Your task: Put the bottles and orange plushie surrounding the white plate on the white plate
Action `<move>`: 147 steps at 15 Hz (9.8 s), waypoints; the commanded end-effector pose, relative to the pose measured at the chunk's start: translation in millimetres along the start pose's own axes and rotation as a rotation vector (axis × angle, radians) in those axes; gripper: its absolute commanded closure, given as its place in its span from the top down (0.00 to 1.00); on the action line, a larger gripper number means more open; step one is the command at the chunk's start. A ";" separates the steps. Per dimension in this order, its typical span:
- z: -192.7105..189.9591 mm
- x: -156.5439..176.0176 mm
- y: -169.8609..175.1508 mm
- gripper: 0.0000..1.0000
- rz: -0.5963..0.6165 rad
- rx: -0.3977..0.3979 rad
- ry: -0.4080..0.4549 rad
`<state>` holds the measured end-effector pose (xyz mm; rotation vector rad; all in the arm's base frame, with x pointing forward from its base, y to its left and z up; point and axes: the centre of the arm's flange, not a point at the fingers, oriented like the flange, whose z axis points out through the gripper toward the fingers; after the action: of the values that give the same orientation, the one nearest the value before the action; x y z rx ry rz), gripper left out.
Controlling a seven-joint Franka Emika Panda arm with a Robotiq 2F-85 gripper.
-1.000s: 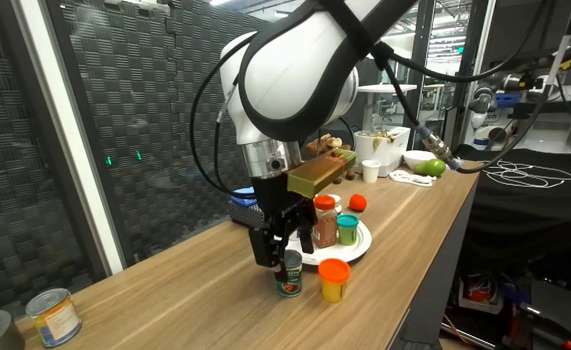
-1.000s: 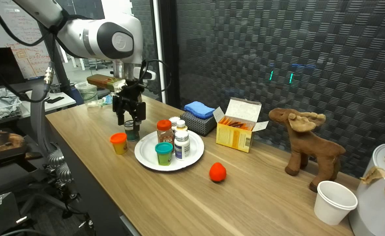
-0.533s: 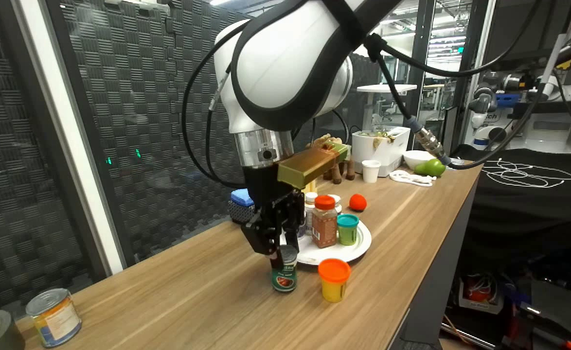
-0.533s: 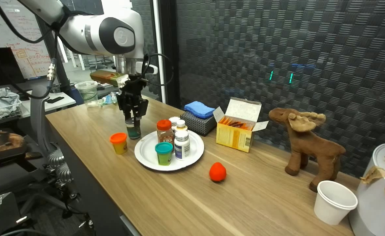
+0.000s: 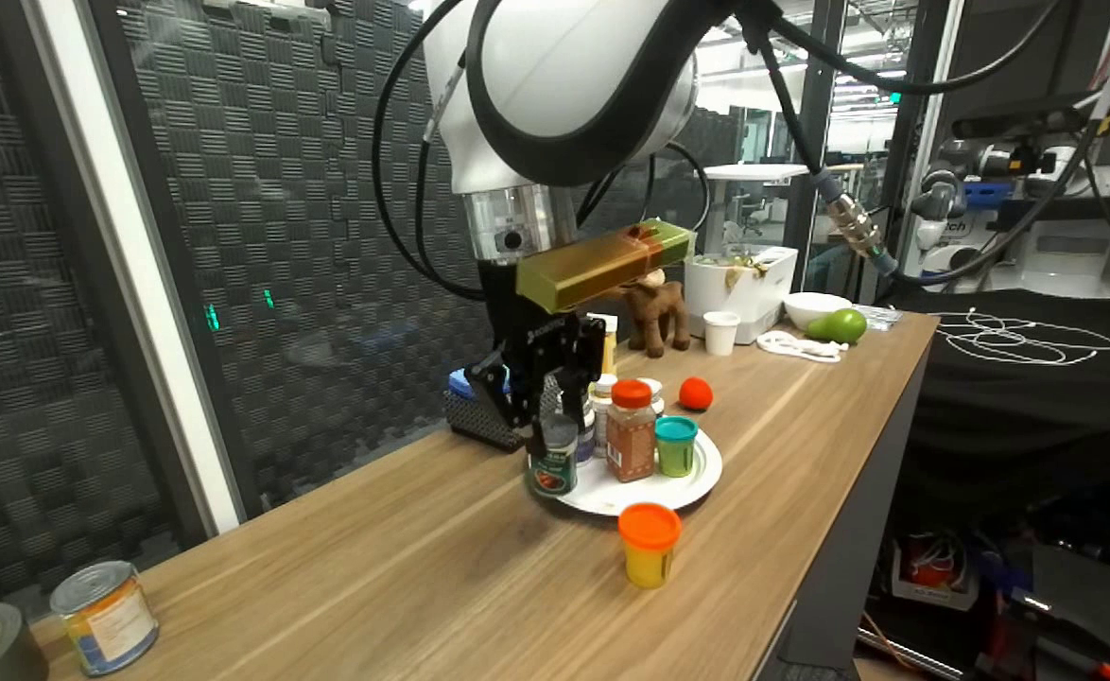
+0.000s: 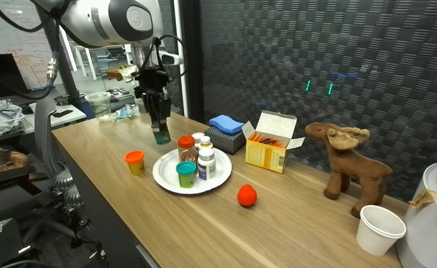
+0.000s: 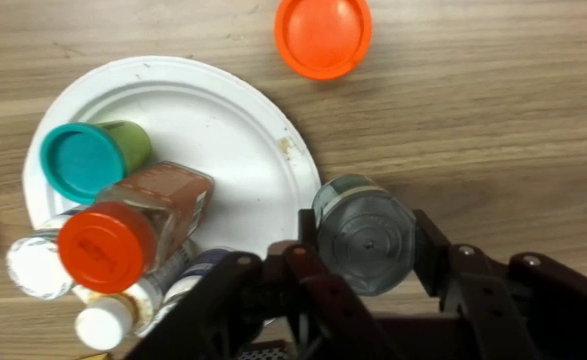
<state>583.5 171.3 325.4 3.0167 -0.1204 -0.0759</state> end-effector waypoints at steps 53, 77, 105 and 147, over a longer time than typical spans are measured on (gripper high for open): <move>-10.1 -111.8 4.1 1.00 0.256 0.078 -0.043; 58.7 -75.5 46.3 0.66 0.232 0.220 -0.103; 38.8 -55.0 117.5 0.29 0.405 0.251 0.013; 15.0 -38.1 217.3 1.00 0.680 0.172 0.061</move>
<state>540.0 -9.7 339.3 3.0441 -1.0260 0.0481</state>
